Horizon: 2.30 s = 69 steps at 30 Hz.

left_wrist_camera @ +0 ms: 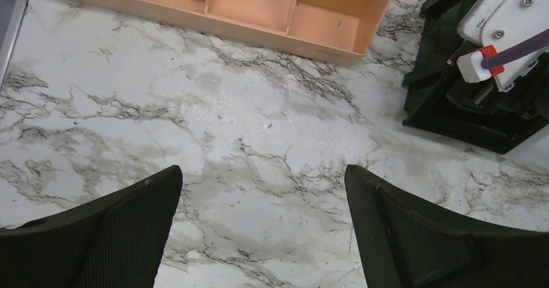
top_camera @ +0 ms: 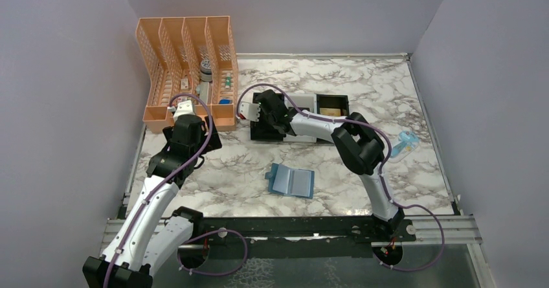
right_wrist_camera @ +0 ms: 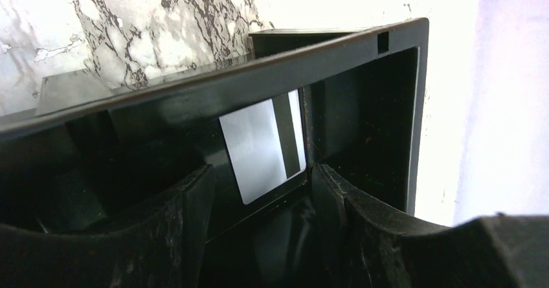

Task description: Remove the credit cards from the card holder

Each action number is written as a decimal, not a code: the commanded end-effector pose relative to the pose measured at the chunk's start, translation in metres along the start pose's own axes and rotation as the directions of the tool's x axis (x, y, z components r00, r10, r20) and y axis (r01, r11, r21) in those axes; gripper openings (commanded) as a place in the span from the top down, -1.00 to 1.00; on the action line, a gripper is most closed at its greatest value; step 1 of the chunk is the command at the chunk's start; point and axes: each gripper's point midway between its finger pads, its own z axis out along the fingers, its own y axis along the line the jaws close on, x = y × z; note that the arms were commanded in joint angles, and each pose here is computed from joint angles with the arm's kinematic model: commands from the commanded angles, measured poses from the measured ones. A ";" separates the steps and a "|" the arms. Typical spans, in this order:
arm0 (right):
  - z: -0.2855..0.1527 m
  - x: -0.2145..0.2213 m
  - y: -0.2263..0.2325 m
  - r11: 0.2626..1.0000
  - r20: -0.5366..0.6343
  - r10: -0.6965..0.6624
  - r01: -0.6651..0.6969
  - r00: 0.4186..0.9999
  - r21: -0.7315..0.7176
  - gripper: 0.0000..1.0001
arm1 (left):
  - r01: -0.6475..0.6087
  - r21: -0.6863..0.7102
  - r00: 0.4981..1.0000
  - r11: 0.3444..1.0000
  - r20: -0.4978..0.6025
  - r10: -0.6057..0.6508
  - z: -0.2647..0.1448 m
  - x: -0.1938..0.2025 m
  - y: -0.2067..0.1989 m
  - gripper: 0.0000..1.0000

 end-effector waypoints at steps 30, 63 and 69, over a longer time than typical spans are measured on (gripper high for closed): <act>-0.231 0.042 0.060 0.050 0.250 0.968 -0.980 0.000 -0.193 -0.70 | -0.028 0.313 0.998 0.949 -0.047 0.045 -0.002 0.013 -0.054 -0.99; -0.233 0.062 0.171 -0.204 -0.184 0.969 -0.957 -0.167 -0.208 -0.02 | -0.054 0.655 0.873 0.754 -0.335 0.354 -0.038 0.154 -0.175 -0.54; -0.229 0.065 0.172 -0.211 -0.193 0.965 -0.961 -0.176 -0.179 0.07 | -0.074 0.642 0.856 0.763 -0.352 0.379 -0.037 0.169 -0.175 -0.42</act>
